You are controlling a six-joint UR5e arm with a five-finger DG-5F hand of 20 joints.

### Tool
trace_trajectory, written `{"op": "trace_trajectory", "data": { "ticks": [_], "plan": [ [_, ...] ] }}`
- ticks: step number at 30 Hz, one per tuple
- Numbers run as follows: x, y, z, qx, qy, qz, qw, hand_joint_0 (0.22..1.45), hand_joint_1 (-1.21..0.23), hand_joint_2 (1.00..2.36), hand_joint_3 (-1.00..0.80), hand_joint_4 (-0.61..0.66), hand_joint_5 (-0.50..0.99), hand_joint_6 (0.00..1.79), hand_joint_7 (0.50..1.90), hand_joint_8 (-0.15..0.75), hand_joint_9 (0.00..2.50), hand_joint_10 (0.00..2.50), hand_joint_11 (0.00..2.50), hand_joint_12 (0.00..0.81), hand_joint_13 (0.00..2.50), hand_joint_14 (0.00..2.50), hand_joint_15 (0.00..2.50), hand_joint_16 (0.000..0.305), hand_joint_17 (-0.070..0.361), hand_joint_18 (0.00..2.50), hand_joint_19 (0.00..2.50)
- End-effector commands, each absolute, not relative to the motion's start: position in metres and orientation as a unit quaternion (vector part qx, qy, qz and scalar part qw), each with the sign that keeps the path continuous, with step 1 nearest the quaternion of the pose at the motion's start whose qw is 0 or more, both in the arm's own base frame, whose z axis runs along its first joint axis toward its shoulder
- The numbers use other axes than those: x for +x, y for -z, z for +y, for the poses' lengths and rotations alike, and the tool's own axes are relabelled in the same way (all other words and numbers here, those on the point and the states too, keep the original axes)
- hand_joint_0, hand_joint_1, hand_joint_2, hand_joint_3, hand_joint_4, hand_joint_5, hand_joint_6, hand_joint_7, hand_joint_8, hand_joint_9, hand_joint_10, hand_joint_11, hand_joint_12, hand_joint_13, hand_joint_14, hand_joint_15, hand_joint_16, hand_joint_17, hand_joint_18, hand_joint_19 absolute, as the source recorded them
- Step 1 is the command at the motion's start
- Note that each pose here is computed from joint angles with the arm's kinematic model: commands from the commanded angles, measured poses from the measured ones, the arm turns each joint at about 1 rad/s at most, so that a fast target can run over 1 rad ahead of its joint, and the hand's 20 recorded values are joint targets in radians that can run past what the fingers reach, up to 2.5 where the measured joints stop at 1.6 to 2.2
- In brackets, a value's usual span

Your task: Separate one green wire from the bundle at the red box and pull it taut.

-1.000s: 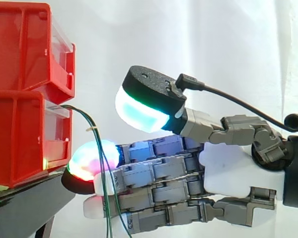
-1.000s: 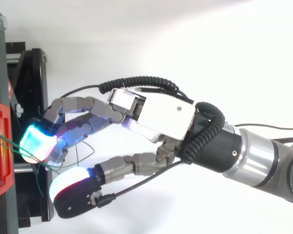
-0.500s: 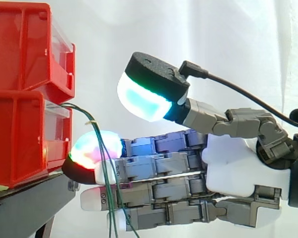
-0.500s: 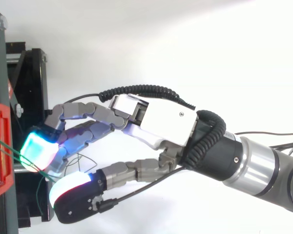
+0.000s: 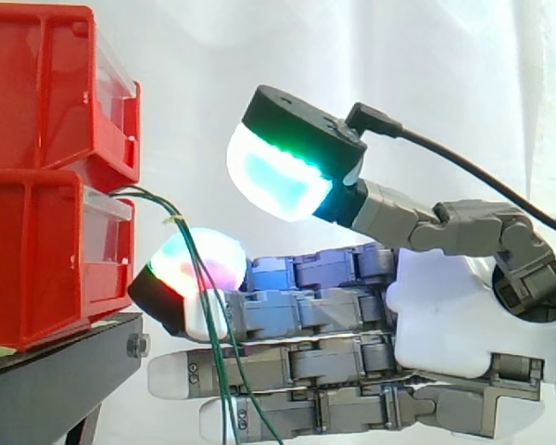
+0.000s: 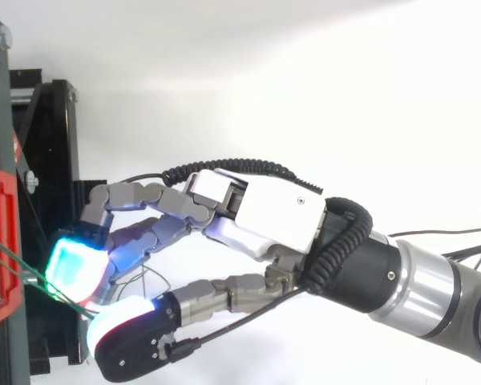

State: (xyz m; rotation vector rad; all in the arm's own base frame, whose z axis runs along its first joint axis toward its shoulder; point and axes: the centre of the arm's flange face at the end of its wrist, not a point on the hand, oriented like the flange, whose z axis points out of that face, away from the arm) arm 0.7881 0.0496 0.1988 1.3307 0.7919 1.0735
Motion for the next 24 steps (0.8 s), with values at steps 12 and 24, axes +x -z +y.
{"op": "trace_trajectory", "data": {
  "ticks": [12,24],
  "plan": [
    [0.802,-0.142,0.047,0.579,-0.463,0.329,0.585,0.55,-0.69,1.00,-0.50,0.25,-0.11,0.50,1.00,0.263,1.03,0.02,0.57,0.359,0.93,0.02,0.47,0.047,0.106,0.74,0.45],
    [0.808,-0.133,0.046,0.583,-0.470,0.323,0.580,0.54,-0.69,1.00,-0.50,0.24,-0.14,0.50,0.95,0.260,0.91,0.01,0.57,0.364,0.92,0.02,0.48,0.049,0.110,0.75,0.45]
  ]
}}
